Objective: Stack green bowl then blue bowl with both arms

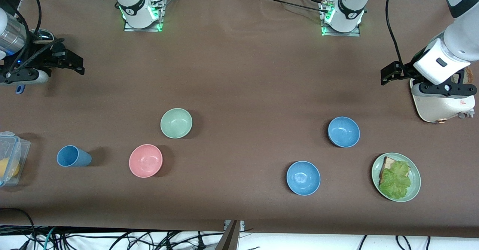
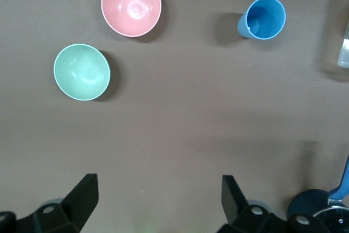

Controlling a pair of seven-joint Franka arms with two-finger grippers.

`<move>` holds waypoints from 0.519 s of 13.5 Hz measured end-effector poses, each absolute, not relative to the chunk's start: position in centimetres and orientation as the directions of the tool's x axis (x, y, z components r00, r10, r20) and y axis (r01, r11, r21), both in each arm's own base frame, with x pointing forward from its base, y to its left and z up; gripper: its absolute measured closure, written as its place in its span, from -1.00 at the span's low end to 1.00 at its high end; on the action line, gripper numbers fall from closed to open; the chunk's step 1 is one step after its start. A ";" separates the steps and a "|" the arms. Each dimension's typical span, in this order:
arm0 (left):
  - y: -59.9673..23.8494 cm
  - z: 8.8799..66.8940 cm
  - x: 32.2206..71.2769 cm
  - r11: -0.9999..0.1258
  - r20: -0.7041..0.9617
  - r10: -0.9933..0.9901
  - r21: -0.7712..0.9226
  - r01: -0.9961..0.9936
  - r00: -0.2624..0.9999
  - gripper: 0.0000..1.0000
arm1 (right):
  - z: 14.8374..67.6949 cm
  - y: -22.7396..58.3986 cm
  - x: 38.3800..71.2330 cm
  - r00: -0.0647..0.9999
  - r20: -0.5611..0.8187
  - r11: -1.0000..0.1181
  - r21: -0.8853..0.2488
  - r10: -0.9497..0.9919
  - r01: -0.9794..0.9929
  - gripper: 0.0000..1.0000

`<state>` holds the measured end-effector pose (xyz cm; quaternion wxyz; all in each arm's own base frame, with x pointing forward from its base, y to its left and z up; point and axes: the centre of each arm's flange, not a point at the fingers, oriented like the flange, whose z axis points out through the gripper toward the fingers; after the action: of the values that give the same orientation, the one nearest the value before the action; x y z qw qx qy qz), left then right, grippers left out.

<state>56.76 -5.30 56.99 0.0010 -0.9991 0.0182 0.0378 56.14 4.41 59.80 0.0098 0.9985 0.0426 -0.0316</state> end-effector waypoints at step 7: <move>-5.3 57.0 56.8 -0.999 -0.075 -0.036 -0.001 -0.036 0.997 -1.00 | 59.8 4.6 56.1 0.997 -0.064 -0.999 0.024 0.030 0.031 -1.00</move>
<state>56.76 -5.30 56.99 0.0010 -0.9991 0.0180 0.0377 56.14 4.61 59.77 0.0125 0.9993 0.0153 -0.0319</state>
